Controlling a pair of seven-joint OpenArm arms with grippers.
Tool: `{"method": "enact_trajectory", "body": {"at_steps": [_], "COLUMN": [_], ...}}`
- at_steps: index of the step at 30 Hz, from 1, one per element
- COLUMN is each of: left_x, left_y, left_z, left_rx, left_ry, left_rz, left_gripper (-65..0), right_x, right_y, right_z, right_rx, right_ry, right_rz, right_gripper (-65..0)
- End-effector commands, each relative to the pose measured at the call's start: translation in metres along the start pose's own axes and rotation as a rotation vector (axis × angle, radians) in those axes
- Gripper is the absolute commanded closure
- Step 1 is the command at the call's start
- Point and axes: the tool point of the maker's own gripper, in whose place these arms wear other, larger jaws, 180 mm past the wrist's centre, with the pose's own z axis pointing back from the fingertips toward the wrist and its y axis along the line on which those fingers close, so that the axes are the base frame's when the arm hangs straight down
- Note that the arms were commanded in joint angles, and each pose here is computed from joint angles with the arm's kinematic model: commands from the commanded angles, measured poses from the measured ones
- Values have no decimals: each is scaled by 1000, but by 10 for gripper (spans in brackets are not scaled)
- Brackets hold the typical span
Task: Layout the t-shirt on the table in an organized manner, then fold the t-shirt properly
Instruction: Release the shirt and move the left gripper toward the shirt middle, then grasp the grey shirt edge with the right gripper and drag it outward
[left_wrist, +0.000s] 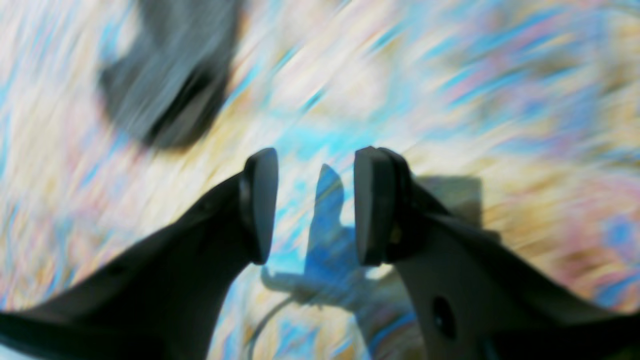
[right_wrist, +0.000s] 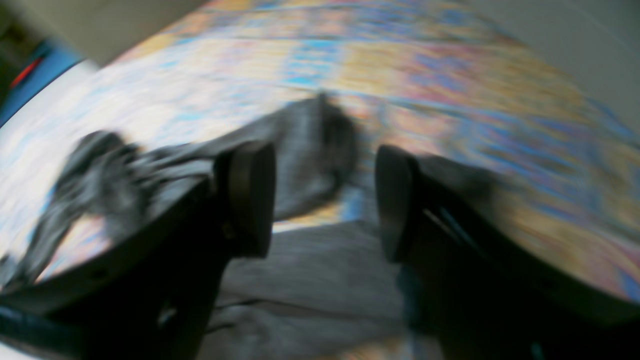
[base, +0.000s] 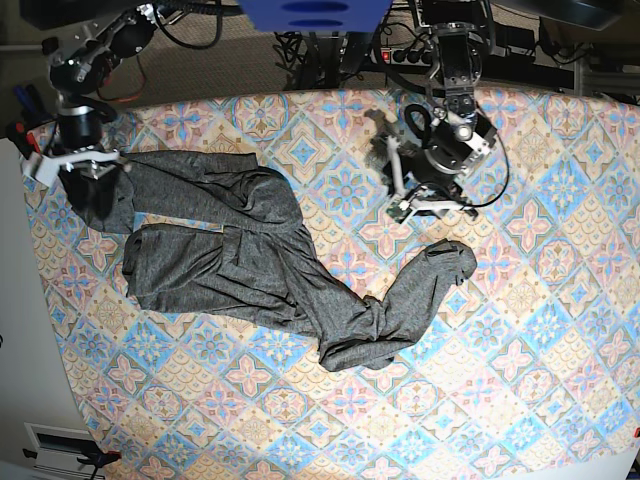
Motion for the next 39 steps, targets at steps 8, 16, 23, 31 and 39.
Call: {"method": "enact_trajectory", "body": {"at_steps": [8, 16, 23, 31, 39], "left_x": [8, 3, 4, -1, -1], "left_y": [-14, -11, -11, -14, -15], "left_z": [-7, -6, -6, -5, -5], "left_rx": [-15, -4, -3, -10, -11], "left_ry": [8, 24, 22, 32, 33], "left_rz": [-61, -68, -67, -64, -63], "left_gripper": [-245, -245, -245, -245, -245], "right_x": [7, -1, -29, -25, -39], "right_y": [43, 7, -23, -37, -28], "right_z": [-32, -77, -88, -117, -139], "right_rx": [237, 220, 204, 206, 228], "right_ry": [35, 73, 196, 140, 173], "right_rz": [118, 33, 17, -84, -100], "right_gripper": [-308, -308, -308, -308, -308]}}
